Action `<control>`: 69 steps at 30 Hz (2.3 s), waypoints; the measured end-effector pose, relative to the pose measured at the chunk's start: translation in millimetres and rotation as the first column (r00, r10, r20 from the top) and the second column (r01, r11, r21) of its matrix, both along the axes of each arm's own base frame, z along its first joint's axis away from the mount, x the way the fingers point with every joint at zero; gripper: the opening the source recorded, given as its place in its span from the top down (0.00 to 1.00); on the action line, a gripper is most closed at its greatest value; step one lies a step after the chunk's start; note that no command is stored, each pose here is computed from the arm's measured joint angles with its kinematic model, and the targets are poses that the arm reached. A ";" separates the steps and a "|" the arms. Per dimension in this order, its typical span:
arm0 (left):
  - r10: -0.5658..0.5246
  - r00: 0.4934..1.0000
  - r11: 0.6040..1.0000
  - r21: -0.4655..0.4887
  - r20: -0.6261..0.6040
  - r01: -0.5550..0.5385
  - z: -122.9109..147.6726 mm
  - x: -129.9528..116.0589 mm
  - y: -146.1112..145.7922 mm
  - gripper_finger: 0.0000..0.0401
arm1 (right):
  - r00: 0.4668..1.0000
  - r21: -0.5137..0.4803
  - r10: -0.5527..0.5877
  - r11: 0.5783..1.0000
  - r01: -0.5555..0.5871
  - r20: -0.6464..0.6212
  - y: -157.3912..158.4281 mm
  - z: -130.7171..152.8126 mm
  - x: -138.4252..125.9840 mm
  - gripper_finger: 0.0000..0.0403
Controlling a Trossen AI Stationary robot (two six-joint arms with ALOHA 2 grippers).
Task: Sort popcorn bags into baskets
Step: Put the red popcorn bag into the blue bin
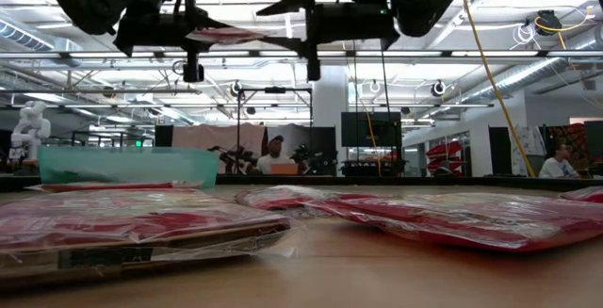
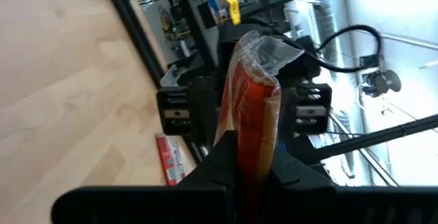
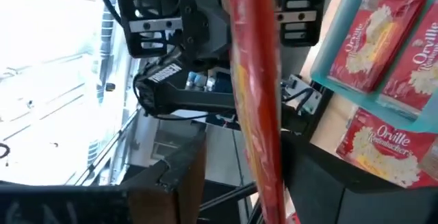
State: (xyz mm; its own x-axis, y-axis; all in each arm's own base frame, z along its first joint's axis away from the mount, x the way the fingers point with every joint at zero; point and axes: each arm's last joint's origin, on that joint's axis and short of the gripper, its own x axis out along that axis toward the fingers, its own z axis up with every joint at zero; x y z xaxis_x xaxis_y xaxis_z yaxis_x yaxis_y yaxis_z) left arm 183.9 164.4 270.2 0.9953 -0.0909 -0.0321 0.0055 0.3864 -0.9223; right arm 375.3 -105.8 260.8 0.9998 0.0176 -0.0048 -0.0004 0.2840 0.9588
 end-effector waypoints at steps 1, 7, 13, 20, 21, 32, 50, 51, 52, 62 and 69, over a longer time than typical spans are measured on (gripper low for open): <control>0.005 1.000 1.000 -0.004 -0.009 -0.005 -1.2 0.0 0.1 0.95 | 1.000 -0.002 0.000 1.000 0.000 -0.003 -0.7 -1.5 2.2 0.58; 0.026 1.000 1.000 0.005 -0.010 -0.026 -1.4 0.1 0.8 0.95 | 0.999 -0.103 -0.036 0.994 0.035 -0.006 -4.2 -2.2 6.4 0.75; 0.058 0.998 0.998 0.021 -0.003 -0.058 -0.5 1.2 0.8 0.94 | 1.000 -0.140 -0.023 0.990 0.020 -0.016 -9.9 -3.2 4.6 0.97; 0.089 0.993 0.992 0.082 0.075 -0.095 8.8 1.2 1.9 0.59 | 1.000 -0.088 0.006 0.996 -0.008 -0.023 -28.2 -2.0 -3.2 0.98; 0.103 0.992 0.991 0.078 0.075 -0.109 8.8 -0.4 3.7 0.53 | 1.000 -0.080 0.010 0.997 -0.012 -0.025 -32.0 -1.9 -4.9 0.98; 0.225 0.973 0.964 0.134 0.044 -0.229 4.4 -7.8 13.7 0.27 | 0.999 -0.024 -0.029 0.999 0.028 -0.024 -57.6 -0.7 -16.7 0.98; 0.134 0.988 0.977 0.175 -0.074 -0.120 -10.2 5.3 -2.1 0.75 | 0.998 -0.021 -0.031 0.999 0.030 -0.049 -55.1 -3.1 -15.8 0.98; 0.133 0.988 0.978 0.173 -0.075 -0.118 -10.2 5.3 -2.1 0.81 | 0.998 -0.021 -0.034 0.999 0.033 -0.058 -53.6 -4.0 -15.2 0.98; 0.132 0.988 0.978 0.169 -0.076 -0.118 -10.3 5.3 -2.1 0.87 | 0.997 -0.023 -0.039 0.999 0.038 -0.067 -51.6 -4.7 -14.3 0.98; 0.084 0.992 0.993 0.095 -0.096 -0.075 -12.1 -10.4 7.1 0.96 | 0.984 -0.090 -0.109 0.991 0.097 -0.141 -36.0 -11.7 -7.6 0.87; 0.168 0.964 0.986 0.022 -0.205 -0.167 -13.4 -46.2 9.1 0.96 | 0.946 -0.053 -0.117 0.993 0.106 -0.303 -41.1 -27.9 -13.9 0.67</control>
